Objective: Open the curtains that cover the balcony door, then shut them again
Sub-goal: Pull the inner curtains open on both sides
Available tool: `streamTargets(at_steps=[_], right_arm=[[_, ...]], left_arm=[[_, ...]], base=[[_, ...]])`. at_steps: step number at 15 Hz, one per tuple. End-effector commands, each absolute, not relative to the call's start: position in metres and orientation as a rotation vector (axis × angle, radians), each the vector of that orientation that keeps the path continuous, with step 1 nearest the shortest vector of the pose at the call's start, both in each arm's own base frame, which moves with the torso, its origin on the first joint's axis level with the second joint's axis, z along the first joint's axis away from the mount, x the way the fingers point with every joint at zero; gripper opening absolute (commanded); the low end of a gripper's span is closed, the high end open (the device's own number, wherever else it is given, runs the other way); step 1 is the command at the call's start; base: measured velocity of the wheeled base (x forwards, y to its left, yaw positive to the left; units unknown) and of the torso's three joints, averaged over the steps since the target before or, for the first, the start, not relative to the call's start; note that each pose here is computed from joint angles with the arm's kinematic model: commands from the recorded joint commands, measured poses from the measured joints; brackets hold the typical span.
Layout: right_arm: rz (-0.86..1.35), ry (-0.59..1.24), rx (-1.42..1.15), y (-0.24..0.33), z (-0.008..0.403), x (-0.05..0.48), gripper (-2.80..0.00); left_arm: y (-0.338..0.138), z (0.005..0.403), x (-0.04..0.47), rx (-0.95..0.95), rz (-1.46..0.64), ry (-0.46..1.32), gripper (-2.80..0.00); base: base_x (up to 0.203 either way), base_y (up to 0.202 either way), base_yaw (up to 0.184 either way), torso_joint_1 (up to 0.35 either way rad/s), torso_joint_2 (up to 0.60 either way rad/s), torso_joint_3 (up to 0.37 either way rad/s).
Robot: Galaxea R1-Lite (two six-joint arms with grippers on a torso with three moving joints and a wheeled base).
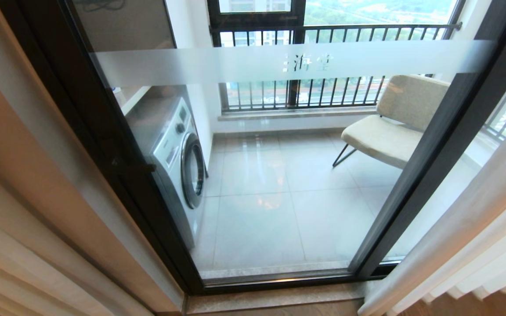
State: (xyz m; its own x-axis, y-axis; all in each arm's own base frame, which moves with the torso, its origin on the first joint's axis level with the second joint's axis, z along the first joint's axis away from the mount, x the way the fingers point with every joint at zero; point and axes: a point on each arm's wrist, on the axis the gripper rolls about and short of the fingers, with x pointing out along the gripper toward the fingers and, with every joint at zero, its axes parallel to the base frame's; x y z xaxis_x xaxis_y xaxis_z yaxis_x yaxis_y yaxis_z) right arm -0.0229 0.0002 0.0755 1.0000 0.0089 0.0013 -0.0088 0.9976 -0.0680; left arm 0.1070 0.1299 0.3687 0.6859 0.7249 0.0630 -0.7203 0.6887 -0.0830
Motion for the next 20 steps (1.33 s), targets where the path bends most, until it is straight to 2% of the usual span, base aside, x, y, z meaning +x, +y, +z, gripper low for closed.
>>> streamTargets(at_steps=[1, 2, 12, 20], right_arm=[[0.009, 0.000, -0.069, 0.000, 0.075, -0.023, -2.80], [0.009, 0.000, -0.069, 0.000, 0.075, -0.023, -2.80], [0.011, 0.000, -0.069, 0.000, 0.075, -0.023, -2.80], [0.009, 0.000, -0.069, 0.000, 0.075, -0.023, -2.80]], left_arm=[[0.128, 0.368, 0.105, -0.052, 0.808, -0.096, 0.00], [0.128, 0.368, 0.105, -0.053, 0.808, -0.095, -2.80], [0.112, 0.351, 0.102, -0.070, 0.759, -0.063, -2.80], [0.076, 0.322, 0.110, -0.097, 0.542, 0.004, -2.80]], base=[[0.000, 0.000, 0.000, 0.000, 0.00, 0.000], [0.000, 0.000, 0.000, 0.000, 0.00, 0.000], [0.000, 0.000, 0.000, 0.000, 0.00, 0.000], [0.000, 0.000, 0.000, 0.000, 0.00, 0.000]])
